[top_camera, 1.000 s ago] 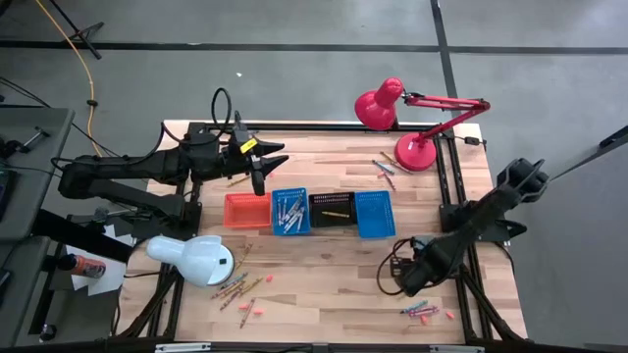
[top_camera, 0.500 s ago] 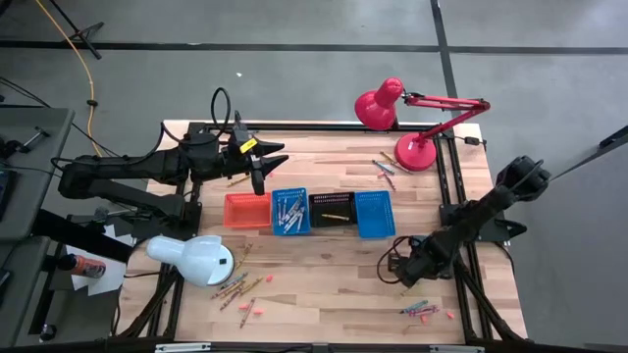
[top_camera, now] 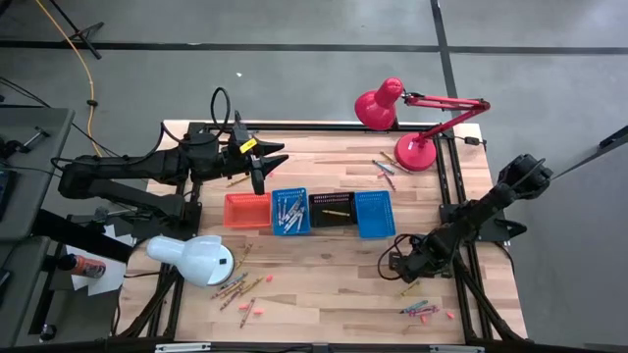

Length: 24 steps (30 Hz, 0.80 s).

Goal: Sort crayons
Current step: Put the yellow crayon into the black bin

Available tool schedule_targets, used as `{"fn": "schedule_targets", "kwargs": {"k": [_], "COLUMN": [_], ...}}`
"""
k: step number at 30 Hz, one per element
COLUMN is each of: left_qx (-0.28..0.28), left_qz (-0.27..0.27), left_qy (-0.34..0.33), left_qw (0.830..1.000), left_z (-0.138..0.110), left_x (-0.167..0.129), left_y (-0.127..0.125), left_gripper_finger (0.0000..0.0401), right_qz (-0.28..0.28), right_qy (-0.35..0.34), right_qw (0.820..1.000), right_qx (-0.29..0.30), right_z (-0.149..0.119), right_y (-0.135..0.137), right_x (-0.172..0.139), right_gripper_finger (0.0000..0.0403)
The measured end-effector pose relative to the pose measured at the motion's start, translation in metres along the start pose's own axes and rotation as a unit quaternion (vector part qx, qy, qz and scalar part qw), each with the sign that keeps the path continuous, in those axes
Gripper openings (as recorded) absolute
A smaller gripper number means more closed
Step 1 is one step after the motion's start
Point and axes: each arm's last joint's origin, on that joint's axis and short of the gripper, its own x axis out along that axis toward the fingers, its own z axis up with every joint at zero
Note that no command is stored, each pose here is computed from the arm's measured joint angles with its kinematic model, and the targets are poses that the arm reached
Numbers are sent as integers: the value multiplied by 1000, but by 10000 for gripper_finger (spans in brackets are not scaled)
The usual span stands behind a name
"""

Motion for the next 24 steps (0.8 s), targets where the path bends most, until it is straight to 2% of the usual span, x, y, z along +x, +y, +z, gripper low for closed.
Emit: {"fn": "schedule_targets", "kwargs": {"k": [2, 3, 7, 11, 16, 21, 24], "left_qx": [0, 0, 0, 0, -1, -6, -9], "left_qz": [0, 0, 0, 0, -1, -4, -6], "left_qy": [0, 0, 0, 0, -4, -22, -29], "left_qw": [1000, 1000, 1000, 1000, 1000, 1000, 1000], "left_z": [0, 0, 0, 0, 1, 7, 10], "left_x": [0, 0, 0, 0, -1, -7, -12], "left_y": [0, 0, 0, 0, 0, 1, 2], "left_gripper_finger": [149, 149, 149, 149, 149, 149, 149], "right_qz": [-6, -7, -7, -7, -2, 14, 72], "right_qy": [-5, -6, -9, -11, -33, -104, -114], "right_qw": [1000, 1000, 1000, 1000, 999, 993, 988], "right_qx": [-5, -10, -11, -21, -33, -51, -75], "right_z": [1, 1, 2, 1, -4, -4, -12], "right_y": [-1, -1, -1, -2, -3, -6, -1], "right_x": [0, 0, 0, 0, -4, -25, -50], "right_gripper_finger": [27, 16, 23, 6, 4, 2, 1]}}
